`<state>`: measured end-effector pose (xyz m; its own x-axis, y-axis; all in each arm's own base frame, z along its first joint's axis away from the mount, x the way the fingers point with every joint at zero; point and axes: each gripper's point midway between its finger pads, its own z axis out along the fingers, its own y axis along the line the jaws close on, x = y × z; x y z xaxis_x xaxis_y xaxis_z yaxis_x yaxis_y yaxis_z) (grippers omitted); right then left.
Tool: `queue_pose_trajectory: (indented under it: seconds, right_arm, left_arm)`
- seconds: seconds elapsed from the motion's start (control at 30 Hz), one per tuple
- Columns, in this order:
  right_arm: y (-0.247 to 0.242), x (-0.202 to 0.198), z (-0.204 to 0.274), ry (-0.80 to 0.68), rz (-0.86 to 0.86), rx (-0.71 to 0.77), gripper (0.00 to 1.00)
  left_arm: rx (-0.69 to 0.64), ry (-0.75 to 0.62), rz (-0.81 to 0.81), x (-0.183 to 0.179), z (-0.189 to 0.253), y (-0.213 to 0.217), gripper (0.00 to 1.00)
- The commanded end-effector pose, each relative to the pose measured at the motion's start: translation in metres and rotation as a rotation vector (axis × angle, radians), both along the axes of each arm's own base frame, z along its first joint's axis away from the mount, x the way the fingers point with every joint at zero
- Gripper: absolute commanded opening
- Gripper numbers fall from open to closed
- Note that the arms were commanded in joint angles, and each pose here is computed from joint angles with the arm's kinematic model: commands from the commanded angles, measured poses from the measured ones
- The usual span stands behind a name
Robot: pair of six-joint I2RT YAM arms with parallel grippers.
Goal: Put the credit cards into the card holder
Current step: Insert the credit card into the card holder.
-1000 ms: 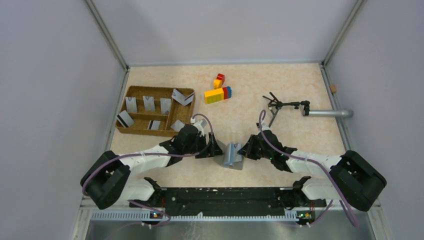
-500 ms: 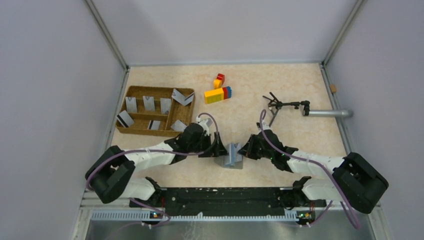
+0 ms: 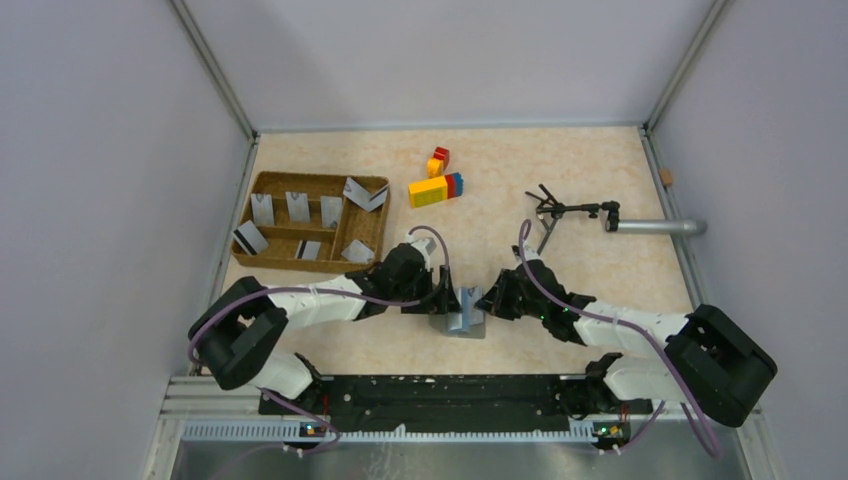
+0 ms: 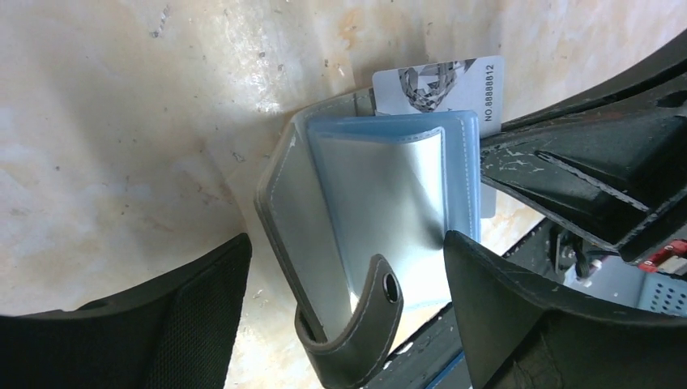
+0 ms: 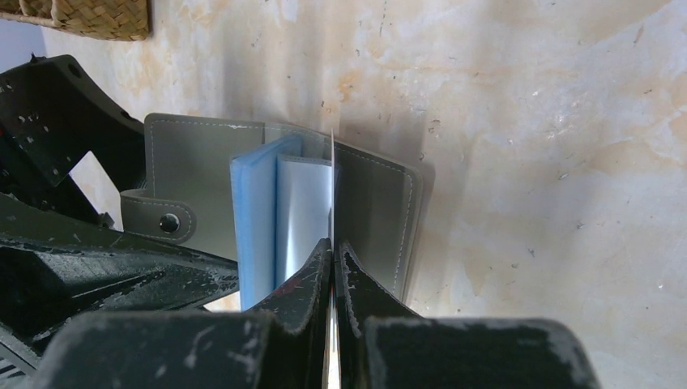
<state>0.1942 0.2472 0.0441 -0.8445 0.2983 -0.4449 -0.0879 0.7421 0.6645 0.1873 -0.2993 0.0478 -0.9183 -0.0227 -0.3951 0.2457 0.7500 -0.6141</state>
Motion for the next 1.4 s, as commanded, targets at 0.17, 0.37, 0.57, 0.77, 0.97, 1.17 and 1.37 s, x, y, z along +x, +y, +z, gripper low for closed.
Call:
queue_pose_trajectory:
  seconds: [0.17,0.37,0.57,0.77,0.97,1.17,1.37]
  right_arm:
    - [-0.005,0.01,0.016,-0.059,-0.029,-0.05,0.0]
    - [-0.027,0.014,0.023,-0.092,-0.091,-0.131,0.0]
    - [-0.024,0.012,0.055,-0.148,-0.076,-0.069,0.0]
    - [-0.017,0.01,0.069,-0.173,-0.049,-0.018,0.0]
    - [0.004,0.007,0.055,-0.129,0.011,0.045,0.0]
    - [0.011,0.006,0.043,-0.107,0.027,0.05,0.0]
    - [0.008,0.006,0.03,-0.087,0.017,0.021,0.0]
  left_arm:
    - [0.138,-0.011,0.035,0.002,-0.015,0.019,0.65]
    - [0.124,-0.008,0.044,-0.002,-0.014,0.021,0.55]
    - [0.09,-0.003,0.05,-0.005,-0.015,0.02,0.48]
    - [0.072,0.013,0.052,-0.008,-0.02,0.019,0.36]
    - [0.041,0.021,0.057,-0.01,-0.019,0.017,0.26]
    - [0.033,0.024,0.059,-0.012,-0.02,0.017,0.22]
    - [0.031,0.025,0.06,-0.012,-0.019,0.017,0.21]
